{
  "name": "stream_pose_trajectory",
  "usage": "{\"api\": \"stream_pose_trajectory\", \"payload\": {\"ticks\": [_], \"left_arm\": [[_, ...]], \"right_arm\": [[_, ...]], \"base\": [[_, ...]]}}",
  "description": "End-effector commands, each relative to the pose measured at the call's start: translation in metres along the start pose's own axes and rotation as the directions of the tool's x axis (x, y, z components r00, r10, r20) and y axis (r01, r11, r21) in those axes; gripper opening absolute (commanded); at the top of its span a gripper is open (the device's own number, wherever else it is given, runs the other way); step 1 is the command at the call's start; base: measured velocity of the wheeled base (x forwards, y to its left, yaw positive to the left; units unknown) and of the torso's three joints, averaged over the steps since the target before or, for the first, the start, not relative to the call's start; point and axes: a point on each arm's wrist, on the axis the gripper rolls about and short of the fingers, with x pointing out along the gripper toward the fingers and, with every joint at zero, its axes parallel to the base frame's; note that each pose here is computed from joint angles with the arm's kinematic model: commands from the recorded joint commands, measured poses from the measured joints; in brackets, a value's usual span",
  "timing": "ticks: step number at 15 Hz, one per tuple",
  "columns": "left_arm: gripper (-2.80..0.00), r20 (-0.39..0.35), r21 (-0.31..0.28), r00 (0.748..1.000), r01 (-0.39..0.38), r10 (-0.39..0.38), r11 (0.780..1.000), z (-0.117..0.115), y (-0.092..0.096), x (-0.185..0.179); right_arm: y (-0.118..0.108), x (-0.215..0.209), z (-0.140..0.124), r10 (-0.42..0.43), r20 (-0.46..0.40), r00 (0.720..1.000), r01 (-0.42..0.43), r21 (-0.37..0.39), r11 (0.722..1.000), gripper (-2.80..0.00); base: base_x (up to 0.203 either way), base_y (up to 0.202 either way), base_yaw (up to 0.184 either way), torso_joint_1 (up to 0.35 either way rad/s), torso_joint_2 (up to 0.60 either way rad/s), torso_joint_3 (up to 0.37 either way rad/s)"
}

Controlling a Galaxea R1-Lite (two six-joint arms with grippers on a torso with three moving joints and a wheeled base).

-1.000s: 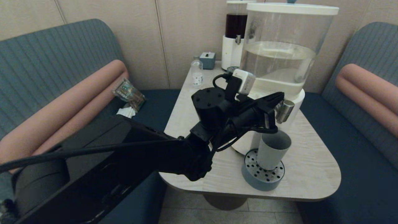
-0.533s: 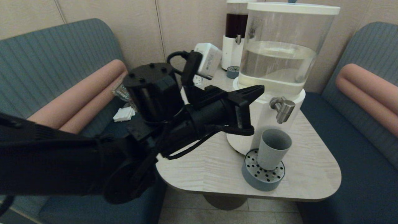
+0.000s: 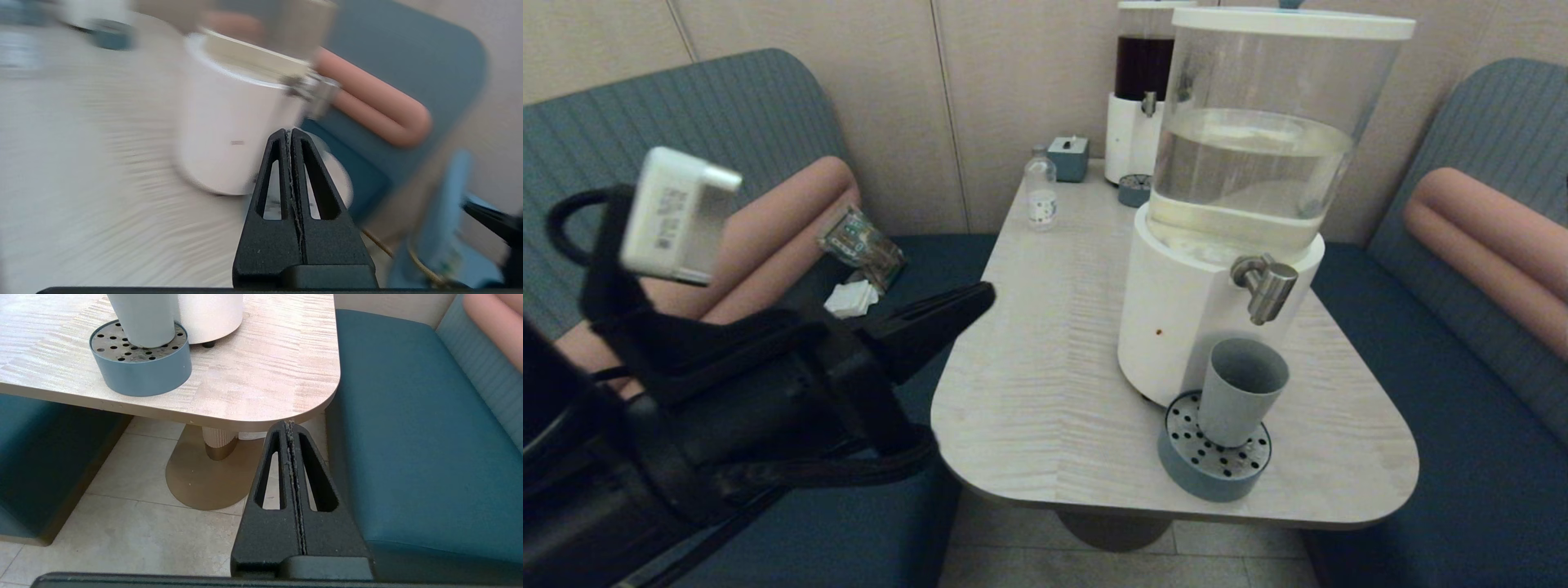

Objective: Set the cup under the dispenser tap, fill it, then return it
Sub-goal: Place the cup next to the water dispenser

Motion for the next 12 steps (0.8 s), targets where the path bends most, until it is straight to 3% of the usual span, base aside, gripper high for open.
{"api": "stream_pose_trajectory", "payload": {"ticks": [1, 4, 6, 9, 10, 12], "left_arm": [[-2.8, 0.104, 0.018, 0.992, -0.074, 0.072, 0.997, 0.017, 0.007, -0.044], [-2.8, 0.114, 0.026, 0.983, -0.149, 0.145, 0.988, 0.013, 0.012, -0.073], [-2.8, 0.018, 0.021, 0.988, -0.154, 0.154, 0.988, -0.01, 0.015, -0.082], [-2.8, -0.092, 0.033, 0.994, -0.055, 0.058, 0.998, -0.028, 0.018, -0.079], [0.0, -0.116, 0.062, 0.992, -0.032, 0.039, 0.998, -0.031, 0.019, -0.075], [0.0, -0.162, 0.078, 0.985, 0.066, -0.053, 0.995, -0.038, 0.019, -0.074]], "right_arm": [[0.0, 0.0, -0.001, 0.001, -0.002, 1.0, -0.001, 0.0, 1.0, -2.8], [0.0, 0.0, -0.001, 0.001, -0.003, 1.0, -0.001, 0.0, 1.0, -2.8], [0.0, 0.0, -0.001, 0.001, -0.002, 1.0, -0.001, 0.0, 1.0, -2.8], [0.0, 0.0, -0.001, 0.001, -0.001, 1.0, -0.001, 0.0, 1.0, -2.8], [0.0, 0.0, -0.001, 0.001, -0.003, 1.0, -0.001, 0.0, 1.0, -2.8], [0.0, 0.0, -0.001, 0.001, -0.002, 1.0, -0.001, 0.0, 1.0, -2.8]], "base": [[0.0, 0.0, 0.0, 0.0, 0.0, 0.0], [0.0, 0.0, 0.0, 0.0, 0.0, 0.0], [0.0, 0.0, 0.0, 0.0, 0.0, 0.0], [0.0, 0.0, 0.0, 0.0, 0.0, 0.0], [0.0, 0.0, 0.0, 0.0, 0.0, 0.0], [0.0, 0.0, 0.0, 0.0, 0.0, 0.0]]}}
